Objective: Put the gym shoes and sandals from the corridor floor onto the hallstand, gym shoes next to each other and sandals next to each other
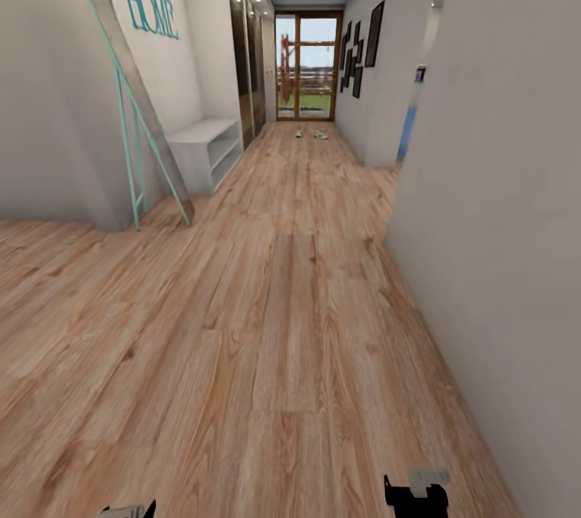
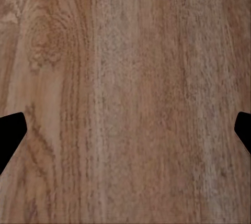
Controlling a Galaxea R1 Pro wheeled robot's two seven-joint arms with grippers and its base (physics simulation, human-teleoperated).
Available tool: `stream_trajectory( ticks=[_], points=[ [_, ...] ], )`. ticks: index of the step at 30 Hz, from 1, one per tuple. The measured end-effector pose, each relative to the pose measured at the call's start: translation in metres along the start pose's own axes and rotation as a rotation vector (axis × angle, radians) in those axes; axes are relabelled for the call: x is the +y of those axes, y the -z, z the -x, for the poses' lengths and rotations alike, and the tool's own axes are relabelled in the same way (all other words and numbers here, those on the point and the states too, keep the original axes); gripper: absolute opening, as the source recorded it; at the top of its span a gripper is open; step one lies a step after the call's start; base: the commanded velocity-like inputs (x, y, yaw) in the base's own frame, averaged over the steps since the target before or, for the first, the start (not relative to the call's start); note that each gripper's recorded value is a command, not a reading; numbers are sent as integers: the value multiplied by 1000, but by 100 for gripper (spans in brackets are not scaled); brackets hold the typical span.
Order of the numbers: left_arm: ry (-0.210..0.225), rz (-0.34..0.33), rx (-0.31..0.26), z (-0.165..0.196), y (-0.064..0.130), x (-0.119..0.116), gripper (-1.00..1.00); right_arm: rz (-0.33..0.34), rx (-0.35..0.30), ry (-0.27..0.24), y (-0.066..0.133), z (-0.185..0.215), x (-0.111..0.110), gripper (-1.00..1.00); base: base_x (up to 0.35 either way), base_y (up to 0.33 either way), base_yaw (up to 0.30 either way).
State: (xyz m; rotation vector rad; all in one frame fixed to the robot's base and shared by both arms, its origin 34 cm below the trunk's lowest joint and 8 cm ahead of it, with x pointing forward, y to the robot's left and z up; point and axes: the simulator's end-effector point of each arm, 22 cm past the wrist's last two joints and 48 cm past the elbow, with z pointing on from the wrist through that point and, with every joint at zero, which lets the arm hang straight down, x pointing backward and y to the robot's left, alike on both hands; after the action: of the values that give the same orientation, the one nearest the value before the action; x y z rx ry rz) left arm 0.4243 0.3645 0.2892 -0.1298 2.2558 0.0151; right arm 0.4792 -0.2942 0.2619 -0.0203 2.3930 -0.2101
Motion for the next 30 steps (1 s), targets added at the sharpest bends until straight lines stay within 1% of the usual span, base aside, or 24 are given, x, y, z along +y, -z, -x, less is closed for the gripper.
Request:
stream_trajectory(
  ticks=[21,30],
  points=[
    [0,0,0,0,0,0,100,2,6,1,1,-3,2,100,338,0,0],
    [-1,1,0,0,0,1,100,5,23,2,6,-15,4,100,338,0,0]
  ],
)
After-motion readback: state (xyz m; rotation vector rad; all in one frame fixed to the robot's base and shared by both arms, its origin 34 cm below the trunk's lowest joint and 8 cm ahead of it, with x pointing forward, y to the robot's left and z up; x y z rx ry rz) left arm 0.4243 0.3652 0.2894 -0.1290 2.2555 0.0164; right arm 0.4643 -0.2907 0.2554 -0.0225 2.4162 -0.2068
